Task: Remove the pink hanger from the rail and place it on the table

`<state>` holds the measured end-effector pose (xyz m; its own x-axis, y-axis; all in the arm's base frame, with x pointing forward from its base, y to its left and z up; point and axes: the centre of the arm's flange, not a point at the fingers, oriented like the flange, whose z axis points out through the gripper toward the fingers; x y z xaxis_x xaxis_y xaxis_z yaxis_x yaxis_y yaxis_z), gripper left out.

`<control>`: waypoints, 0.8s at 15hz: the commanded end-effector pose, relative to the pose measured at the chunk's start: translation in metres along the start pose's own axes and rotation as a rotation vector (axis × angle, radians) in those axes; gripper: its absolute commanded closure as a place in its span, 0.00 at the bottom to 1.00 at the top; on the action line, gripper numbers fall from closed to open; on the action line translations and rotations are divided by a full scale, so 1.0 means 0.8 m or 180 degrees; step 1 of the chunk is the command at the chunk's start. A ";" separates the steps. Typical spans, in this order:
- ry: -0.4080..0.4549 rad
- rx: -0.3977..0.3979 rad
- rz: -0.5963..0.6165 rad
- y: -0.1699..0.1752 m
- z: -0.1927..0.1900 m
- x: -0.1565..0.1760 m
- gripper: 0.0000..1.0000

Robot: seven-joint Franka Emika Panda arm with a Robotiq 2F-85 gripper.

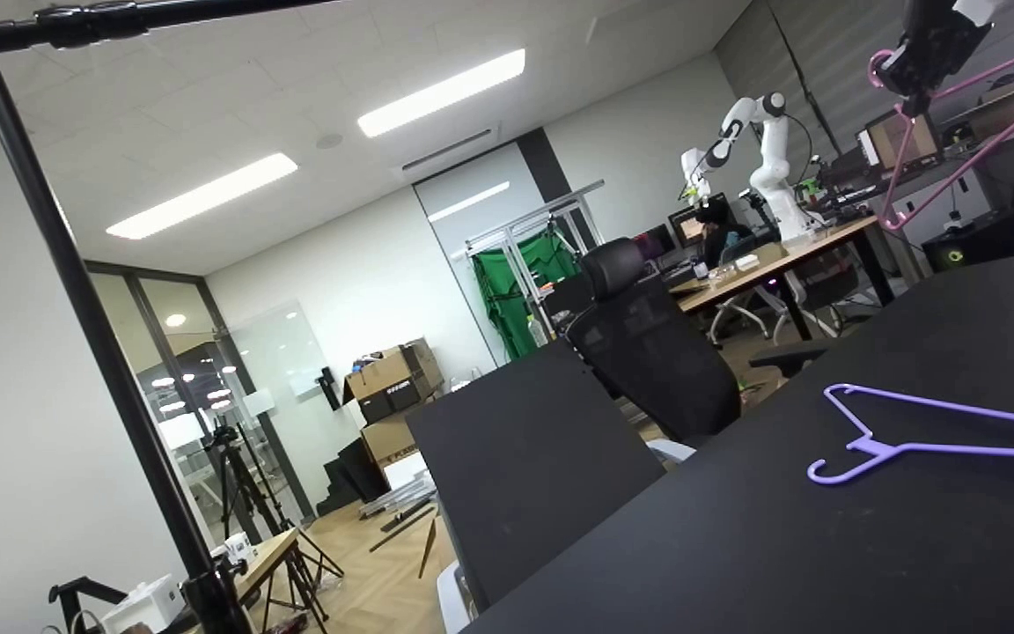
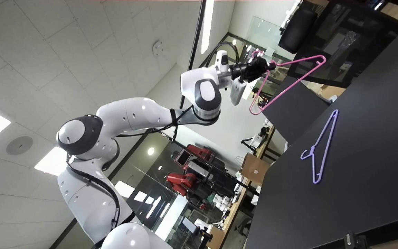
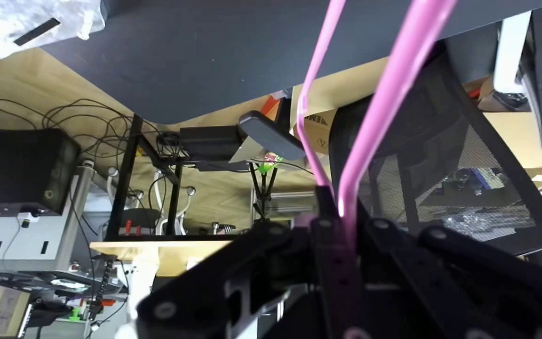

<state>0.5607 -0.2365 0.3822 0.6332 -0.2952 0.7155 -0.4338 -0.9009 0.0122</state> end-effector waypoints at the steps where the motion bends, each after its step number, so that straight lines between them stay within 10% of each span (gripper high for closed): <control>1: 0.0004 0.0005 -0.0001 -0.001 -0.001 0.002 0.93; 8: -0.0001 0.0010 -0.0001 -0.002 -0.002 0.004 0.98; 12: 0.0491 -0.0151 -0.0116 -0.016 0.044 -0.040 0.98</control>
<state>0.5622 -0.2351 0.3708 0.6013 -0.2634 0.7543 -0.4317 -0.9015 0.0293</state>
